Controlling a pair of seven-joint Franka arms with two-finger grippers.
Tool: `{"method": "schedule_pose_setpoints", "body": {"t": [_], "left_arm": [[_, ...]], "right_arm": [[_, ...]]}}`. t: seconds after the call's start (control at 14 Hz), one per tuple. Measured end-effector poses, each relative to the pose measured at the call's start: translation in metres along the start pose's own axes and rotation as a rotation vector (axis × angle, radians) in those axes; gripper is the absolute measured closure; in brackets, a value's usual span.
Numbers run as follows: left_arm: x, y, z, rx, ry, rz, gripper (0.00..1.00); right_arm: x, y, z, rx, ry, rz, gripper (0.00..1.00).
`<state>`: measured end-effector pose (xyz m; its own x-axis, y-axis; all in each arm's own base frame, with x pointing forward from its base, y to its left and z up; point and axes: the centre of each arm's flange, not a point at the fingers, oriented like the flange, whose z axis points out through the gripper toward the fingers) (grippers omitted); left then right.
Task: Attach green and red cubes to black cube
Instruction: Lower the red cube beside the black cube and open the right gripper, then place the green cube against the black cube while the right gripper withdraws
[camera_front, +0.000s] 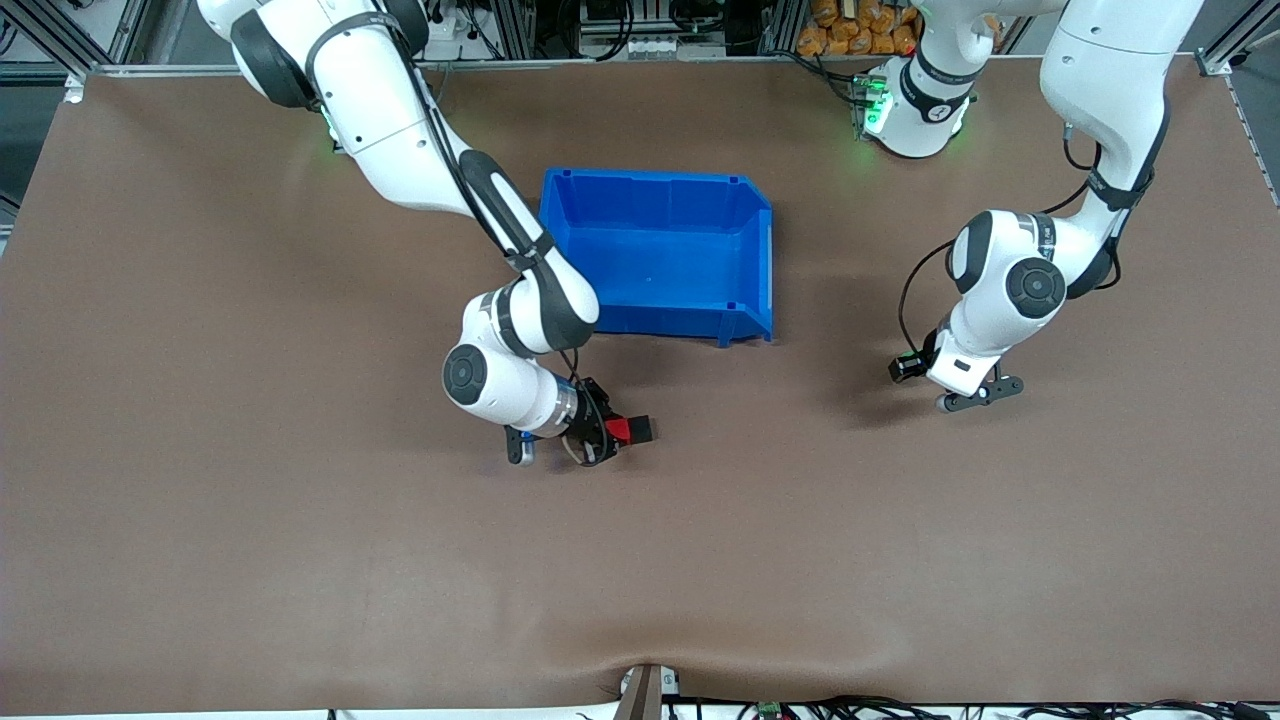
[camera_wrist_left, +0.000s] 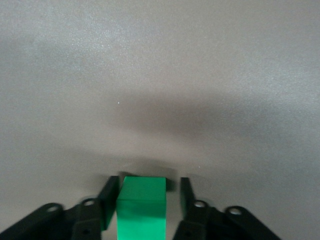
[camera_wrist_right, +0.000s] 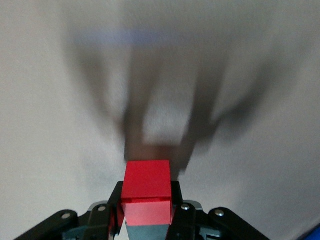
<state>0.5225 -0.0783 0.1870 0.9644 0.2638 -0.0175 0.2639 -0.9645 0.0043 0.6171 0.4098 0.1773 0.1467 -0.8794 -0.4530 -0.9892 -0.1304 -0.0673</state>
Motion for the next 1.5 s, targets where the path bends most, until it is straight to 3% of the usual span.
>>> {"method": "schedule_pose_setpoints", "body": {"t": [0.07,0.5,0.57,0.86,1.0,1.14,1.29,1.5], "left_arm": [[0.000,0.000,0.000,0.000,0.001,-0.018,0.61],[-0.005,0.055,-0.017,-0.031,0.040,-0.263,0.61],[-0.004,0.072,-0.024,-0.048,0.055,-0.326,0.61],[0.008,0.163,-0.031,-0.137,0.076,-0.696,0.61],[0.011,0.212,-0.023,-0.175,0.060,-0.876,0.61],[0.018,0.243,-0.020,-0.176,0.040,-0.995,0.61],[0.030,0.258,-0.027,-0.182,0.029,-1.110,0.61],[0.030,0.276,-0.033,-0.195,0.013,-1.245,0.61]], "right_arm": [[-0.003,0.001,0.002,0.004,0.000,0.016,0.61],[-0.020,-0.005,0.012,0.039,-0.009,0.126,0.60],[-0.019,-0.006,0.014,0.044,0.001,0.115,0.56],[-0.007,-0.034,-0.018,0.123,0.043,0.082,0.16],[0.011,-0.052,-0.057,0.063,0.096,0.066,0.00],[0.035,-0.069,-0.104,-0.017,0.141,0.021,0.00],[0.064,-0.081,-0.155,-0.094,0.129,-0.076,0.00],[0.143,-0.095,-0.238,-0.161,0.083,-0.212,0.00]]}}
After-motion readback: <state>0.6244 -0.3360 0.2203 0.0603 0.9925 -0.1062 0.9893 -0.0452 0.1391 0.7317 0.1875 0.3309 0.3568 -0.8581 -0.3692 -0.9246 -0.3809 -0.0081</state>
